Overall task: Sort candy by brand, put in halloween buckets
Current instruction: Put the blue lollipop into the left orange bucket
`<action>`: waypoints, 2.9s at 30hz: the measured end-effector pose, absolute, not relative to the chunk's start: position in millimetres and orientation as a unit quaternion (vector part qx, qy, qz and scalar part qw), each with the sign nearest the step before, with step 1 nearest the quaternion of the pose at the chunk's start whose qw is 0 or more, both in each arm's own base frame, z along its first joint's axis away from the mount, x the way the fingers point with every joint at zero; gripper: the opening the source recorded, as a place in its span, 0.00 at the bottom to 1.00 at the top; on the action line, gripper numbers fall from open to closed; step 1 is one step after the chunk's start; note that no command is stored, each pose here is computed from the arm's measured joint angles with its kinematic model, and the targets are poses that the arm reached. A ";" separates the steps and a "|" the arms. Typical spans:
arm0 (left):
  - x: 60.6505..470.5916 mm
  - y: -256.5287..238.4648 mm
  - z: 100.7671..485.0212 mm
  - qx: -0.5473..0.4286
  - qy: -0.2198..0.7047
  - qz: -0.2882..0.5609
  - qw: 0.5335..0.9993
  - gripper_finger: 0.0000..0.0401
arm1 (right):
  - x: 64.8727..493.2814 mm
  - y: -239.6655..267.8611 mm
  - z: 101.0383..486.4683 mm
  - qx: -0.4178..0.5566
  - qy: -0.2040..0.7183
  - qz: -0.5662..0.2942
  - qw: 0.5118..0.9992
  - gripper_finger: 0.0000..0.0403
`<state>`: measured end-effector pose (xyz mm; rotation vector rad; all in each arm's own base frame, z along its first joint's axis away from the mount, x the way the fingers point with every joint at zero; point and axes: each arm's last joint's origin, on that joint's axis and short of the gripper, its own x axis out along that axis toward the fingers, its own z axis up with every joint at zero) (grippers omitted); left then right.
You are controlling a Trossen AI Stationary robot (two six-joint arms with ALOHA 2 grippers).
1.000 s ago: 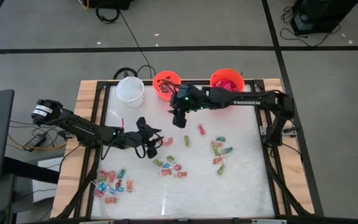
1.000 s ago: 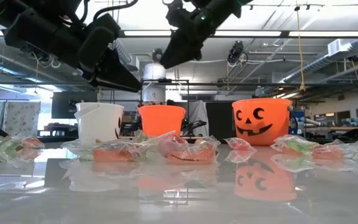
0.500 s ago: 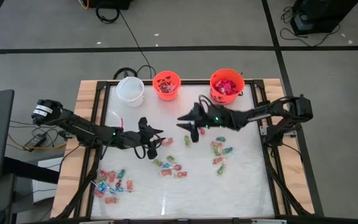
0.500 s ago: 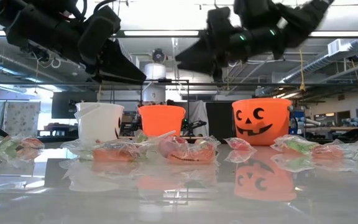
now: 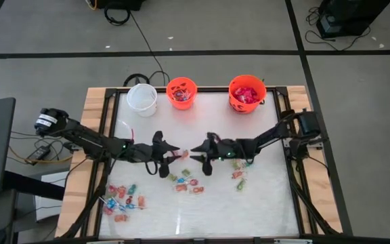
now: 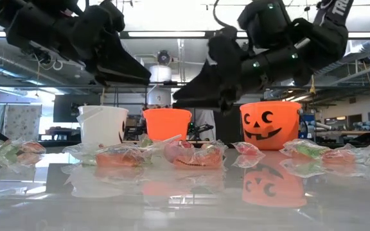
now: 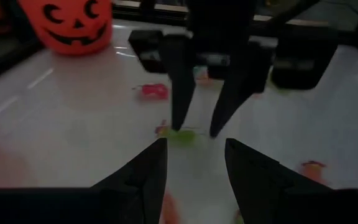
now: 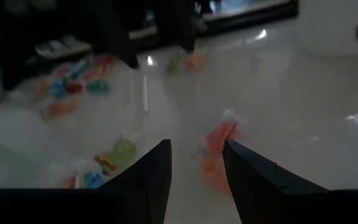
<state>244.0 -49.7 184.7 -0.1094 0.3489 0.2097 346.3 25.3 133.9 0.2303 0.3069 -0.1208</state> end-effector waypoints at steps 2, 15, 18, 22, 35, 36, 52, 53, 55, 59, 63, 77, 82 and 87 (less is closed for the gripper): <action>243.3 -53.1 185.0 -0.054 0.172 0.097 0.979 0.42 | 352.3 30.3 131.6 0.110 0.177 -0.060 0.976 0.39; 241.6 -60.6 186.4 -0.069 0.160 0.105 0.979 0.42 | 366.5 85.8 115.7 0.080 0.260 0.028 0.962 0.39; 241.7 -60.5 186.6 -0.074 0.158 0.107 0.979 0.42 | 365.9 86.5 114.5 0.082 0.265 0.025 0.960 0.39; 241.8 -60.6 186.9 -0.087 0.156 0.109 0.978 0.42 | 364.4 85.2 111.6 0.080 0.279 0.010 0.957 0.39; 241.8 -61.3 186.7 -0.091 0.159 0.097 0.978 0.42 | 362.1 85.2 108.1 0.078 0.300 0.014 0.951 0.30; 241.8 -61.3 186.7 -0.091 0.159 0.097 0.978 0.42 | 362.1 85.2 108.1 0.079 0.300 0.015 0.951 0.27; 242.4 -61.5 188.4 -0.109 0.149 0.098 0.978 0.42 | 361.5 85.0 126.9 0.085 0.280 0.053 0.955 0.04; 242.6 -61.5 189.1 -0.109 0.145 0.098 0.978 0.42 | 361.1 84.8 131.4 0.086 0.274 0.054 0.956 0.03; 242.8 -61.5 189.9 -0.110 0.141 0.098 0.979 0.42 | 359.8 84.4 140.7 0.083 0.264 0.056 0.959 0.02; 242.7 -61.4 189.9 -0.110 0.141 0.100 0.979 0.42 | 354.6 82.5 160.3 0.074 0.253 0.050 0.963 0.02; 243.0 -63.7 192.5 -0.111 0.129 0.093 0.981 0.42 | 345.4 77.8 176.7 0.044 0.261 0.016 0.964 0.02; 236.6 -76.8 207.1 -0.082 0.076 0.103 0.988 0.42 | 327.2 39.0 217.2 -0.004 0.253 -0.087 0.964 0.02; 236.5 -76.7 206.6 -0.075 0.080 0.104 0.989 0.42 | 330.2 15.0 217.8 0.028 0.250 -0.086 0.964 0.02; 237.0 -76.7 205.6 -0.069 0.082 0.105 0.989 0.42 | 332.3 6.9 217.7 0.060 0.244 -0.076 0.965 0.02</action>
